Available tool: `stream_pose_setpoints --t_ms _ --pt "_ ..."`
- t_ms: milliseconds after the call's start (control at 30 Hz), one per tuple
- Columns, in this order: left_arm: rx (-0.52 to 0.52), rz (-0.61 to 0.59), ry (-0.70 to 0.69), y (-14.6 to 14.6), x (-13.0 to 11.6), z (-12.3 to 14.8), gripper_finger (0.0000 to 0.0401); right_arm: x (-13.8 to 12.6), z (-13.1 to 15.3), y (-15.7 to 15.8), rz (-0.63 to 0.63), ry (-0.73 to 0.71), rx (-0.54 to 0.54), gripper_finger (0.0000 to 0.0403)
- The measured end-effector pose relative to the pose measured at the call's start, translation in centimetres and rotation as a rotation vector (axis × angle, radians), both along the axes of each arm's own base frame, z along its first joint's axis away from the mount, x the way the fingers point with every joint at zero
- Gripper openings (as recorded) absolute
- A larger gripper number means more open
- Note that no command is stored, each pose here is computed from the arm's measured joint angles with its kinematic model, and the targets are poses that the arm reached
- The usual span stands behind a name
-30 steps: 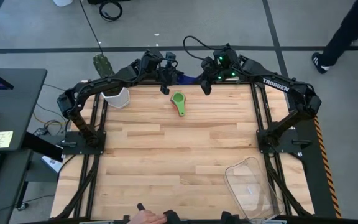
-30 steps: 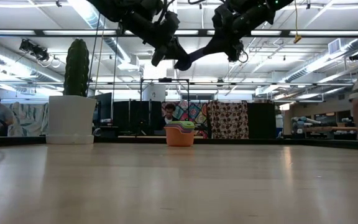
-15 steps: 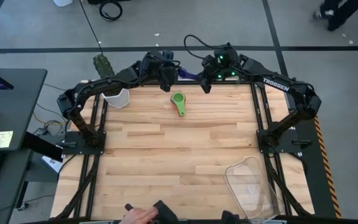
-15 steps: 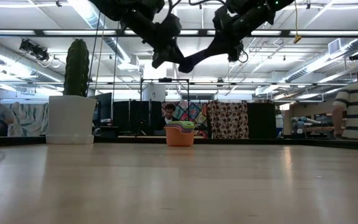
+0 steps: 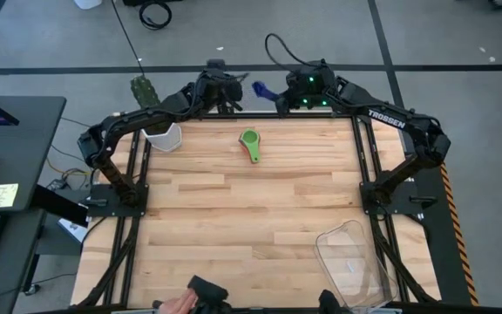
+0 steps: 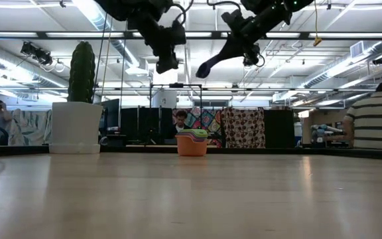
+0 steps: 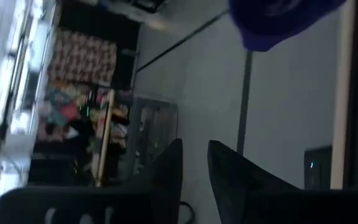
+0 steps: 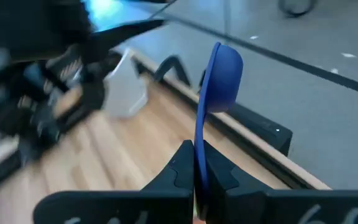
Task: Nest measuring cups in basket
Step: Stack the violet measuring cup on top of the green measuring cup
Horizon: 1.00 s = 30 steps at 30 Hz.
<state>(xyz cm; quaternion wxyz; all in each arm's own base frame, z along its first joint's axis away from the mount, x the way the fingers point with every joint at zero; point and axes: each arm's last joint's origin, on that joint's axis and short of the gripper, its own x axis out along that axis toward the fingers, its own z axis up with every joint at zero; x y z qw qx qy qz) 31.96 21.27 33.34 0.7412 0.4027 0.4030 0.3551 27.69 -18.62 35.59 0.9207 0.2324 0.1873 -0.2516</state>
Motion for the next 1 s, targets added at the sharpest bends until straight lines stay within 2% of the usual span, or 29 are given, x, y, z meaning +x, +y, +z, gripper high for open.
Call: stream_pose_setpoints --t_ms 100,300,533,667,833,1000 --pt "-0.021 0.041 -0.102 -0.1 -1.1 1.4 0.0082 0.4 -0.9 -0.1 -0.077 -0.069 0.086 0.0009" --pt "-0.052 0.084 -0.186 -1.1 -4.0 4.0 0.0082 1.3 -3.0 0.1 -0.122 -0.291 0.209 0.0009" --pt "-0.049 0.106 -0.274 -2.4 -6.6 6.6 0.0082 2.2 -5.4 1.9 -0.313 -0.504 0.354 0.0009" --pt "-0.034 0.095 -0.303 -3.0 -7.4 7.6 0.0082 2.6 -6.0 2.9 -0.422 -0.626 0.402 0.0009" --pt "-0.031 0.094 -0.308 -3.1 -7.6 7.8 0.0082 2.9 -5.5 3.7 -0.539 -0.764 0.415 0.0009" --pt "-0.042 0.095 -0.289 -3.2 -7.6 7.6 0.0082 3.1 -5.0 4.2 -0.573 -0.883 0.486 0.0009"
